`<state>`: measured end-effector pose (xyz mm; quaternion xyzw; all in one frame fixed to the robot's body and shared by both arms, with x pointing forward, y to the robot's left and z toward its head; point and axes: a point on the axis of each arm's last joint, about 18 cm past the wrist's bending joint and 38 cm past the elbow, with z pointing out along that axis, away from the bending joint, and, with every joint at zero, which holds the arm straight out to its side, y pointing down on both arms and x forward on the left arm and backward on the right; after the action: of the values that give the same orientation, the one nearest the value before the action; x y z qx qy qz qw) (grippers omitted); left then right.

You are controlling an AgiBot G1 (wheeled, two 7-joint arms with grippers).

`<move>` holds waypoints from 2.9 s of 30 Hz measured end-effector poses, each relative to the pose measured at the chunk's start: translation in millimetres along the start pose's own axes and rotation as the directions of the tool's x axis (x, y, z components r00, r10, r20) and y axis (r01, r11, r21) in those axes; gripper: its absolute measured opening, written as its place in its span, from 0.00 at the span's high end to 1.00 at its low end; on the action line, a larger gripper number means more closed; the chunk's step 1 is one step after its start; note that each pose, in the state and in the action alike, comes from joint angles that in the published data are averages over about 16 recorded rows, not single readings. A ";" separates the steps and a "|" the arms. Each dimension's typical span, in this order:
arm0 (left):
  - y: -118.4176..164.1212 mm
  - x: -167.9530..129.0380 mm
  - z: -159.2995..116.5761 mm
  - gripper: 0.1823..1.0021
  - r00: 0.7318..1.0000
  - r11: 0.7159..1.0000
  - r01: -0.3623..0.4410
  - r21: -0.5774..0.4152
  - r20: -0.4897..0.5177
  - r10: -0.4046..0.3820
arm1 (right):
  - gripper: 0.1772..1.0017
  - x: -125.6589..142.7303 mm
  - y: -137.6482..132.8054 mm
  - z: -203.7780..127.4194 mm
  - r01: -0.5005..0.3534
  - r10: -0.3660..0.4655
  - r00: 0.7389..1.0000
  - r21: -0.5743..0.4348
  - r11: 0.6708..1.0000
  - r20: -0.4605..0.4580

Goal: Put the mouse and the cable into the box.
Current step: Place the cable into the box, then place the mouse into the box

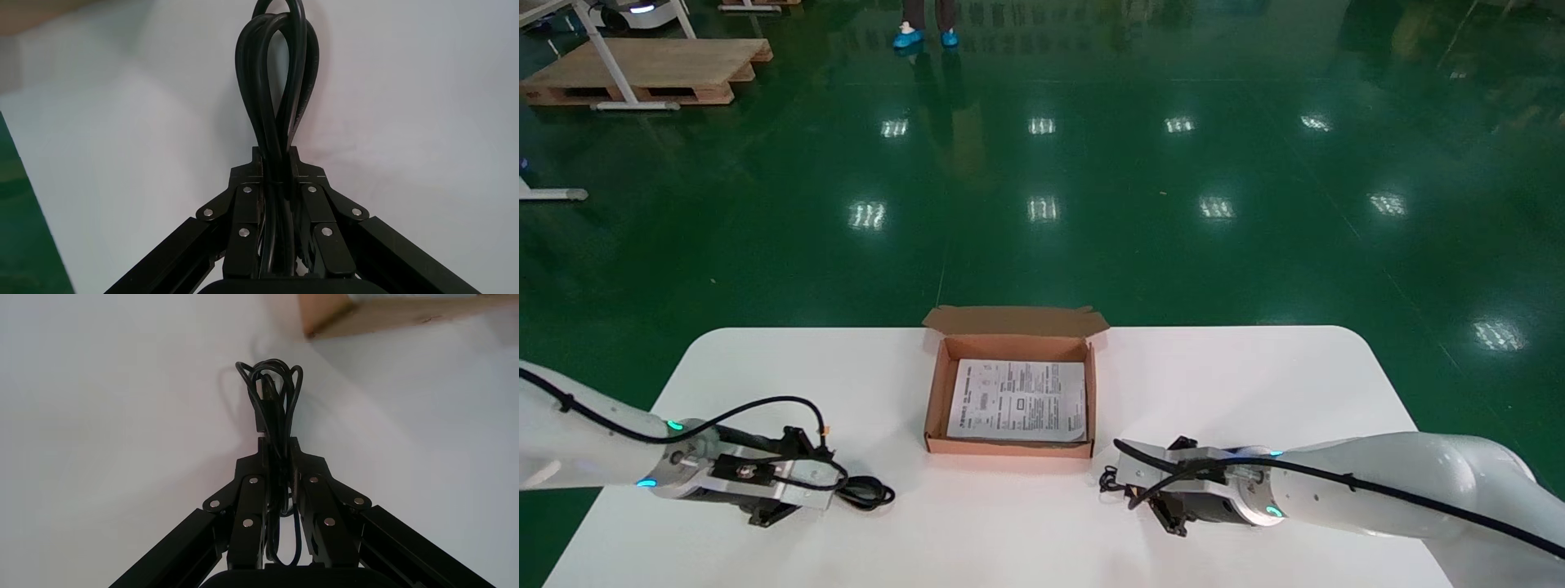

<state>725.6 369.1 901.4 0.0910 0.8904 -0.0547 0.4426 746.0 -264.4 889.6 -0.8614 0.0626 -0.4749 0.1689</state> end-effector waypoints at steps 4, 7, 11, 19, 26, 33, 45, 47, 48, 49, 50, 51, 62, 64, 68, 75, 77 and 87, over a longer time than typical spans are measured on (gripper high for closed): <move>-0.1 -18.4 -10.3 0.91 0.998 1.000 0.020 0.007 0.057 -0.021 | 0.93 34.4 17.4 -13.9 -0.054 0.051 0.995 -0.039 0.998 -0.091; -8.1 -38.6 -18.2 0.91 0.992 0.999 0.040 0.037 0.118 -0.044 | 0.93 70.7 29.4 -32.6 -0.116 0.105 0.977 -0.052 0.992 -0.184; -34.4 -70.9 -25.2 0.92 0.977 0.993 0.052 0.110 0.201 -0.073 | 0.93 123.6 36.9 -66.4 -0.207 0.189 0.932 -0.026 0.978 -0.309; -119.1 -121.7 -23.3 0.92 0.946 0.959 0.009 0.282 0.309 -0.100 | 0.93 207.1 21.9 -136.9 -0.311 0.331 0.819 0.121 0.943 -0.469; -162.0 -133.2 -16.0 0.92 0.939 0.937 -0.013 0.350 0.325 -0.108 | 0.93 233.5 10.2 -164.8 -0.331 0.384 0.775 0.195 0.923 -0.503; -164.2 -133.0 -14.7 0.92 0.939 0.936 -0.020 0.350 0.329 -0.103 | 0.93 234.3 9.3 -165.6 -0.332 0.388 0.773 0.200 0.922 -0.502; -182.5 -119.8 11.0 0.92 0.892 0.941 -0.217 0.257 0.444 0.085 | 0.93 230.6 10.9 -161.2 -0.331 0.380 0.780 0.189 0.925 -0.497; -188.5 -115.5 17.2 0.92 0.877 0.937 -0.256 0.239 0.466 0.120 | 0.93 230.6 10.9 -161.2 -0.331 0.380 0.780 0.189 0.925 -0.497; -191.2 -113.2 20.3 0.92 0.869 0.934 -0.272 0.231 0.475 0.136 | 0.93 230.6 10.9 -161.2 -0.331 0.380 0.780 0.189 0.925 -0.497; -193.7 -110.7 23.3 0.92 0.863 0.932 -0.285 0.224 0.483 0.148 | 0.93 230.6 10.9 -161.2 -0.331 0.380 0.780 0.189 0.925 -0.497; -195.6 -108.4 26.0 0.92 0.858 0.930 -0.295 0.219 0.489 0.157 | 0.93 230.6 10.9 -161.2 -0.331 0.380 0.780 0.189 0.925 -0.497; -197.2 -106.0 28.6 0.92 0.854 0.928 -0.303 0.214 0.494 0.165 | 0.93 230.6 10.9 -161.2 -0.331 0.380 0.780 0.189 0.925 -0.497; -199.8 -94.0 42.3 0.92 0.850 0.927 -0.322 0.192 0.491 0.193 | 0.93 230.6 10.9 -161.2 -0.331 0.380 0.780 0.189 0.925 -0.497; -198.5 -93.4 43.5 0.92 0.852 0.929 -0.319 0.189 0.487 0.193 | 0.93 230.6 10.9 -161.3 -0.331 0.381 0.780 0.189 0.925 -0.497; -195.9 -92.1 45.5 0.92 0.855 0.932 -0.314 0.181 0.480 0.194 | 0.93 230.6 10.9 -161.4 -0.331 0.381 0.779 0.190 0.924 -0.497; -193.3 -91.2 47.2 0.91 0.860 0.936 -0.305 0.177 0.473 0.191 | 0.93 230.7 10.9 -161.5 -0.332 0.382 0.779 0.190 0.924 -0.497; -193.2 -90.9 47.4 0.91 0.861 0.936 -0.303 0.178 0.472 0.190 | 0.93 230.7 10.9 -161.5 -0.332 0.382 0.779 0.190 0.924 -0.497; -193.5 -91.8 46.5 0.82 0.859 0.935 -0.306 0.177 0.474 0.191 | 0.93 230.7 11.0 -161.4 -0.331 0.381 0.779 0.190 0.924 -0.497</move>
<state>775.4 161.3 950.0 0.2450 0.7305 -0.1264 0.6248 735.9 -373.9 1149.0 -0.6622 0.2463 -0.6536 0.2713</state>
